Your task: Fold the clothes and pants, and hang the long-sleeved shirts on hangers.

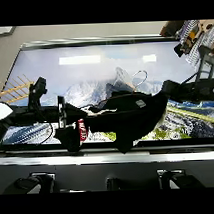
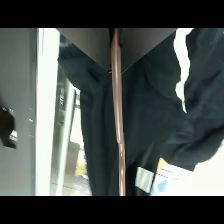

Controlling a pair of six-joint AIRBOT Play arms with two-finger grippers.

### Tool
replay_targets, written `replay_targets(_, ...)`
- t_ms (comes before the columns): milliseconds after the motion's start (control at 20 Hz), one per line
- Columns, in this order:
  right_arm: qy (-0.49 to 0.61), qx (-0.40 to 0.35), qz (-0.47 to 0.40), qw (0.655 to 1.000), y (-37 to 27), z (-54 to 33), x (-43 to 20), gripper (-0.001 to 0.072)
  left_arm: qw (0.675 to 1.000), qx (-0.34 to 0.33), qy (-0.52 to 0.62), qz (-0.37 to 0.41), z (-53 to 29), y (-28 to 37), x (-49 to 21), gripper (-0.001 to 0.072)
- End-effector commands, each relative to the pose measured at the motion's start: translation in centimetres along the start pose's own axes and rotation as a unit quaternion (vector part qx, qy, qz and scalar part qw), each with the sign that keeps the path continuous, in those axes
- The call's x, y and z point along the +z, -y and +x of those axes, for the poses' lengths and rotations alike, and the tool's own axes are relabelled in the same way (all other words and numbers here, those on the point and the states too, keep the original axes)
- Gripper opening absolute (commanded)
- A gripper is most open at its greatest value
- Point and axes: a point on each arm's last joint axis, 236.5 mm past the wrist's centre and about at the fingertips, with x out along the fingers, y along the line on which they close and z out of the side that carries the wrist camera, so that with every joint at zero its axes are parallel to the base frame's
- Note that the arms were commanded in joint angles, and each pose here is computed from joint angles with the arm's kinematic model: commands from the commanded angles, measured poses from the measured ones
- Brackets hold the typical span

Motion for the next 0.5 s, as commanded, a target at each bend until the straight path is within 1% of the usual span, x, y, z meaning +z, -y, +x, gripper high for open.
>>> replay_targets(0, 0.03, 0.042, -0.02, 0.998, -2.6, -3.7, 1.6, 0.0047, 1.0, 0.013, 0.003, 0.004, 1.5, -0.5, 0.2, 0.0025)
replay_targets(150, 0.055, 0.062, -0.027, 0.996, -4.0, -6.9, 2.9, 0.0047, 1.0, 0.005, 0.001, 0.009, 2.9, 0.3, 0.3, 0.0025)
replay_targets(350, 0.029, 0.11, -0.032, 0.993, -6.4, -9.0, 1.4, 0.0048, 0.999, 0.023, 0.012, 0.028, 4.5, 0.6, 1.3, 0.0025)
replay_targets(450, 0.017, 0.122, -0.038, 0.992, -6.9, -9.3, 0.8, 0.0048, 0.999, 0.029, 0.02, 0.027, 5.2, 0.7, 1.7, 0.0025)
